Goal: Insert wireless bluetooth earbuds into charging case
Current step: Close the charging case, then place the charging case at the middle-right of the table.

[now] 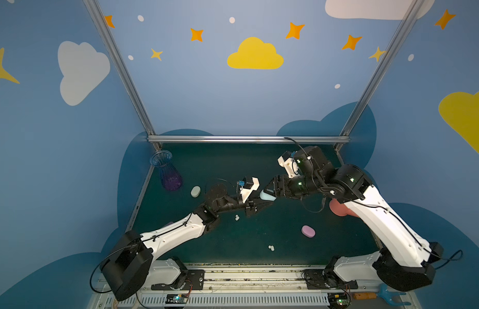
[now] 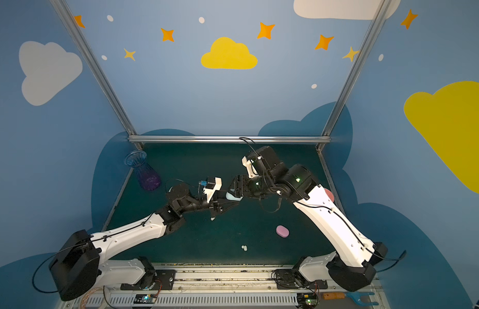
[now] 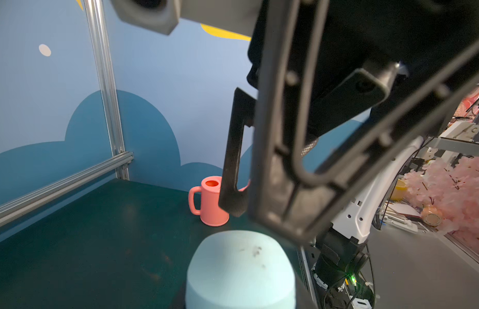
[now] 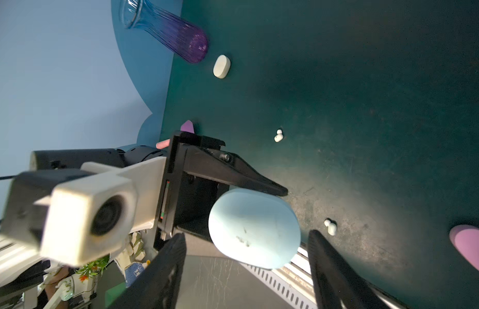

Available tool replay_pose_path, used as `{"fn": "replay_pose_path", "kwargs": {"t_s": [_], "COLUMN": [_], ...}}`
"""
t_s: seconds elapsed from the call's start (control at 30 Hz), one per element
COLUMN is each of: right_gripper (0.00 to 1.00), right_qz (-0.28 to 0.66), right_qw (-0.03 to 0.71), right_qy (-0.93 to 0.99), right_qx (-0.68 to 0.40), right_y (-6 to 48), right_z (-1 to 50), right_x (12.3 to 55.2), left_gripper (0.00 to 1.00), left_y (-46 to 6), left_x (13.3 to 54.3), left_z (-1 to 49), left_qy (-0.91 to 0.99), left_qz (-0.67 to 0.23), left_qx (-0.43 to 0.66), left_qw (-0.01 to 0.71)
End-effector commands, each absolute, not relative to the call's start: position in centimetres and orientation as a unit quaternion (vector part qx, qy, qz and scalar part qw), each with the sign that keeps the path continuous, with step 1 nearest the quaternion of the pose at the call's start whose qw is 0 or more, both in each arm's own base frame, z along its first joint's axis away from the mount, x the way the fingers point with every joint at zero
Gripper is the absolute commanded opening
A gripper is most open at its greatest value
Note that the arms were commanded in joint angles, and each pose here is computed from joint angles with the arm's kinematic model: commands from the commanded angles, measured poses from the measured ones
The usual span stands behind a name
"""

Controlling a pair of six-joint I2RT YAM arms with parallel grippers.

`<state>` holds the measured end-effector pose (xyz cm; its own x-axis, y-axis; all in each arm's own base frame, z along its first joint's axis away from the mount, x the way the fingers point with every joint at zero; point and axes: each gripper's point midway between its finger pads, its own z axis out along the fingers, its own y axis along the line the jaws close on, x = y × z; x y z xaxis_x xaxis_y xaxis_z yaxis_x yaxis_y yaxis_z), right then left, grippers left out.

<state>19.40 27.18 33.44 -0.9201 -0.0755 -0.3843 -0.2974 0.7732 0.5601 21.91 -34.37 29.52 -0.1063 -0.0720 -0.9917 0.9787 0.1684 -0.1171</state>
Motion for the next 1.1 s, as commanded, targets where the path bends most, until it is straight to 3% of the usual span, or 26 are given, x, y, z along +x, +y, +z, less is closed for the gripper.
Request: {"fn": "replay_pose_path", "kwargs": {"t_s": [0.0,0.6,0.87,0.97,1.07], "right_gripper": [0.72,0.71,0.53,0.49,0.48], "right_qz": [0.311,0.323,0.331,0.33,0.325], "right_qw": [0.146,0.106,0.108,0.109,0.116], "right_qy": [0.934,0.937,0.934,0.934,0.935], "right_qx": [-0.096,-0.085,-0.085,-0.084,-0.081], "right_y": [27.1,28.8,29.1,29.0,28.7], "right_z": [32.4,30.0,30.2,30.1,29.9], "right_x": [19.0,19.1,19.2,19.3,19.4], "left_gripper": [0.18,0.19,0.2,0.25,0.46], "left_y": [-34.5,-34.5,-34.5,-34.5,-34.5], "left_x": [22.1,21.8,21.9,22.0,22.3], "left_z": [29.8,29.5,29.4,29.2,29.1], "left_qy": [0.546,0.546,0.548,0.552,0.56], "left_qz": [-0.488,-0.483,-0.483,-0.483,-0.483], "left_qx": [0.42,0.427,0.426,0.425,0.418], "left_qw": [0.536,0.535,0.533,0.53,0.529]}}
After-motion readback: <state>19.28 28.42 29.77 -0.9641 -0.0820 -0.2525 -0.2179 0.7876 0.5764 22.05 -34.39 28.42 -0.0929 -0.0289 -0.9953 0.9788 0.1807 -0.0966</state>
